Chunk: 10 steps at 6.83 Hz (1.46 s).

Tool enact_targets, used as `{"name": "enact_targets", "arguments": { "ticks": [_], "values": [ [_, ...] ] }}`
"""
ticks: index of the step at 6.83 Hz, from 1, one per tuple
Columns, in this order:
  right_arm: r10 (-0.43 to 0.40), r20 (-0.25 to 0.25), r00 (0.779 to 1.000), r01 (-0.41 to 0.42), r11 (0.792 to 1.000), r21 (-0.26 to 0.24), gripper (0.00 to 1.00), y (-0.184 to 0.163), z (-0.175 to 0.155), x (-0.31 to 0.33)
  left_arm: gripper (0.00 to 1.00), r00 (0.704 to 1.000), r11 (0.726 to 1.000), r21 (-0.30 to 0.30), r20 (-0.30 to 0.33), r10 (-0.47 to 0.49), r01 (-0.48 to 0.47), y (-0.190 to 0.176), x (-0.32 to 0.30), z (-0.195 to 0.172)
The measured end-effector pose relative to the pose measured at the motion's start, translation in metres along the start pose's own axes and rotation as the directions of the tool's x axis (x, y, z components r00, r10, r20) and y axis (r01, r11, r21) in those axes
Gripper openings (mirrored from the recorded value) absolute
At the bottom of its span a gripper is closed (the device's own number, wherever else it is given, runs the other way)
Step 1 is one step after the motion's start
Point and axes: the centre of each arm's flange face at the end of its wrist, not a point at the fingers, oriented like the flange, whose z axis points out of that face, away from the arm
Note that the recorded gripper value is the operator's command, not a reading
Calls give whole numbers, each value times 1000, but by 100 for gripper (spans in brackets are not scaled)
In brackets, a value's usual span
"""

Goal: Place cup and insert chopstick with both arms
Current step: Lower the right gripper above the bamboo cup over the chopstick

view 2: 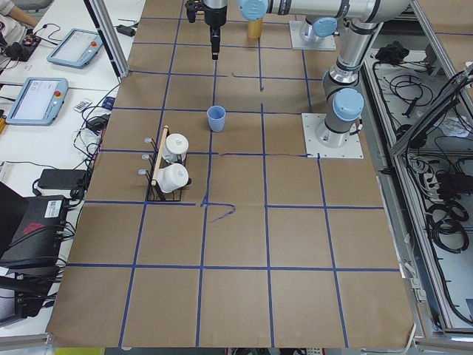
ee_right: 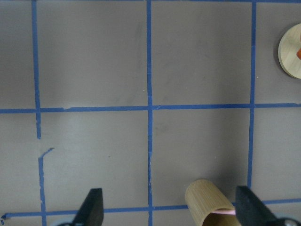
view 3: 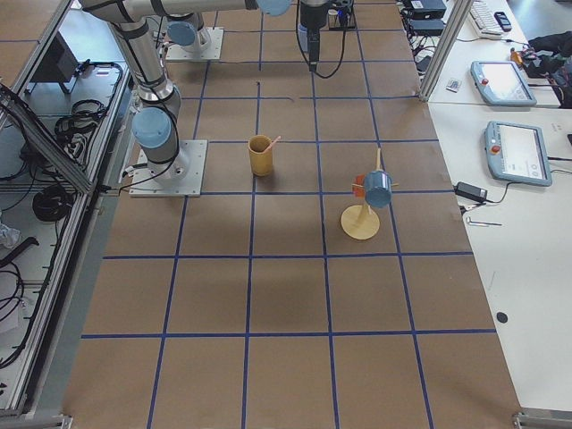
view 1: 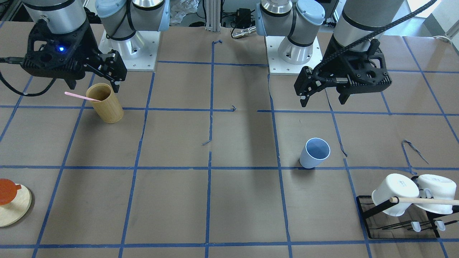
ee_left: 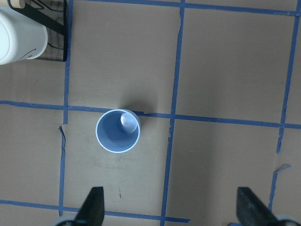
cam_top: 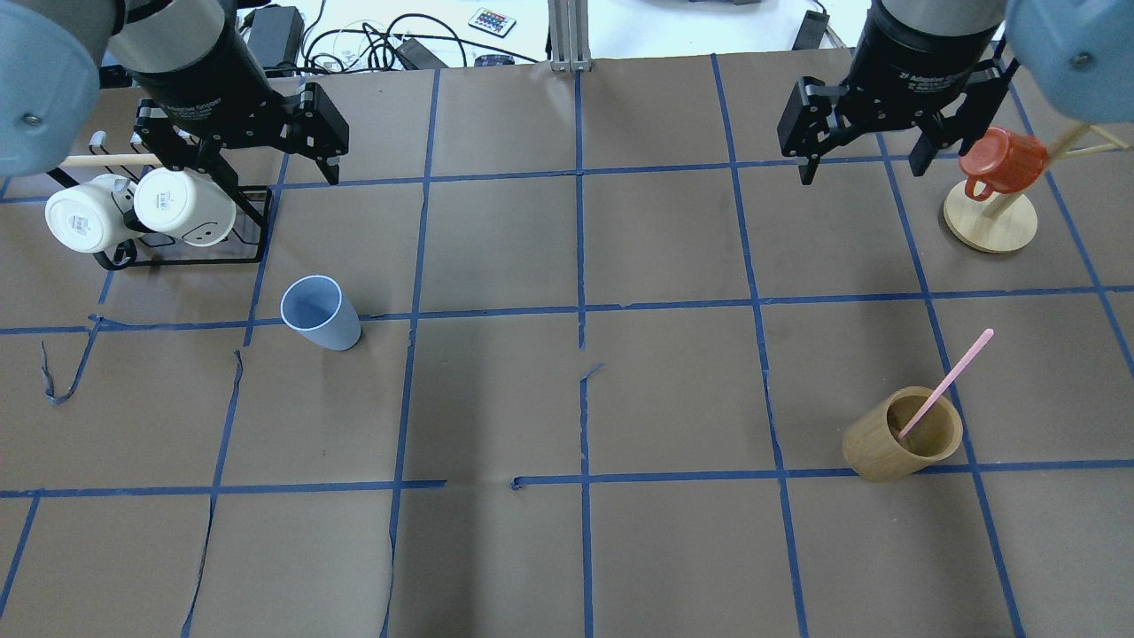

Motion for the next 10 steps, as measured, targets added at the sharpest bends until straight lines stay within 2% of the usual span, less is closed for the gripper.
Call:
{"name": "enact_targets", "arguments": {
  "ticks": [1, 3, 4, 6, 7, 10],
  "values": [
    [8, 7, 1000, -7, 999, -49, 100, 5, 3, 4, 100, 1000, 1000, -1, 0, 0, 0, 0, 0, 0],
    [25, 105, 994, -16, 996, -83, 100, 7, 6, -4, 100, 1000, 1000, -1, 0, 0, 0, 0, 0, 1],
    [37, 116, 993, -25, 995, -99, 100, 8, 8, -2, 100, 1000, 1000, -1, 0, 0, 0, 0, 0, 1],
    [118, 24, 993, -112, 978, -176, 100, 8, 19, 39, 100, 1000, 1000, -1, 0, -1, 1, 0, 0, 0],
    [184, -3, 983, -180, 960, -217, 100, 6, 29, 72, 100, 1000, 1000, -1, 0, -1, 1, 0, 0, 0],
    [331, -13, 944, -314, 881, -355, 100, 16, 94, 142, 100, 1000, 1000, 1, -1, -1, 1, 0, 0, 0]
  ]
}}
